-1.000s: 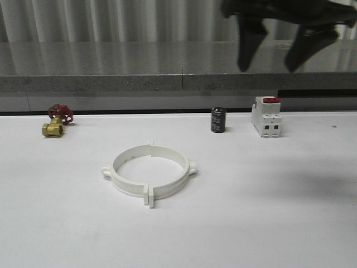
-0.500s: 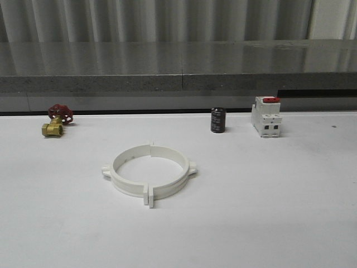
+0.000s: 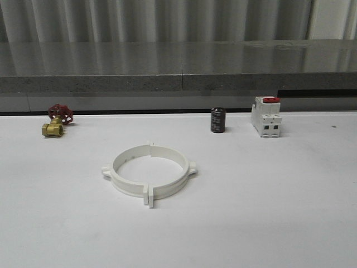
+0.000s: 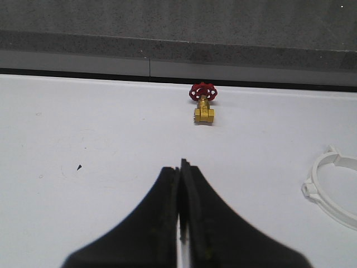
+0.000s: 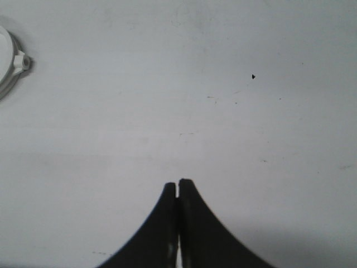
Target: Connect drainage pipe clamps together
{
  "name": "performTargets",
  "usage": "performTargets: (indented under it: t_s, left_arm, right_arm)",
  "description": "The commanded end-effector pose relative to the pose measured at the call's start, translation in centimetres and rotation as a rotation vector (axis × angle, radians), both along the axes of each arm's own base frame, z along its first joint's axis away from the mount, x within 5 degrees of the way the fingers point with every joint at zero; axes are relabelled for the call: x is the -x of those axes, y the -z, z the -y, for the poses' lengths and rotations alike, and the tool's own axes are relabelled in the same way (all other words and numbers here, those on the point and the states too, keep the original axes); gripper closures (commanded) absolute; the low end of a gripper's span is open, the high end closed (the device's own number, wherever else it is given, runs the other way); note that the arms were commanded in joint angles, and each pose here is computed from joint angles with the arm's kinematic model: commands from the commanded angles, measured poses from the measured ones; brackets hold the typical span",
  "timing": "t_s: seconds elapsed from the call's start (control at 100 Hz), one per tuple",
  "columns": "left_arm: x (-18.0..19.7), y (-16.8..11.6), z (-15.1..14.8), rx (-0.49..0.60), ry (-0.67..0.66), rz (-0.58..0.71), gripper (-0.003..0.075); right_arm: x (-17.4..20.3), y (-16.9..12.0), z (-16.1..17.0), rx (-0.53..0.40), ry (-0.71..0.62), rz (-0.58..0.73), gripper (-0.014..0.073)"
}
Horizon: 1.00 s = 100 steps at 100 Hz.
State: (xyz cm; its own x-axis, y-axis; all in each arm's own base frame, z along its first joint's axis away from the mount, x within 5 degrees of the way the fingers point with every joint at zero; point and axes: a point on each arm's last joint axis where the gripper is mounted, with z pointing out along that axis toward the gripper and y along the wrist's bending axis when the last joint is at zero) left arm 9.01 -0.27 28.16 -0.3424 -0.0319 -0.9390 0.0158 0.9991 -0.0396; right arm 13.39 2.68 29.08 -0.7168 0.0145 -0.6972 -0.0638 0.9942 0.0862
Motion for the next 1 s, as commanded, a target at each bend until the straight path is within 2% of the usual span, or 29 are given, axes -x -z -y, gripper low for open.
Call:
performTargets:
  t_s: [0.0, 0.47, 0.65, 0.79, 0.99]
  left_arm:
    - [-0.3, -1.5, 0.0, 0.011, -0.002, 0.104, 0.0741]
    - [-0.3, -1.5, 0.0, 0.011, -0.002, 0.104, 0.0741]
    - [-0.3, -1.5, 0.0, 0.011, -0.002, 0.104, 0.0741]
    - [-0.3, -1.5, 0.0, 0.011, -0.002, 0.104, 0.0741]
    - [-0.3, -1.5, 0.0, 0.011, -0.002, 0.104, 0.0741]
  right_arm:
    - [-0.2, -1.2, 0.1, 0.001, -0.005, 0.082, 0.0662]
    - [-0.2, -1.2, 0.1, 0.002, -0.005, 0.080, 0.0663]
    - [-0.2, -1.2, 0.3, 0.034, -0.007, 0.096, 0.0663]
    - [0.6, -1.7, 0.8, 0.061, -0.009, 0.229, 0.0663]
    - [3.1, -0.3, 2.1, -0.001, 0.074, 0.458, 0.0663]
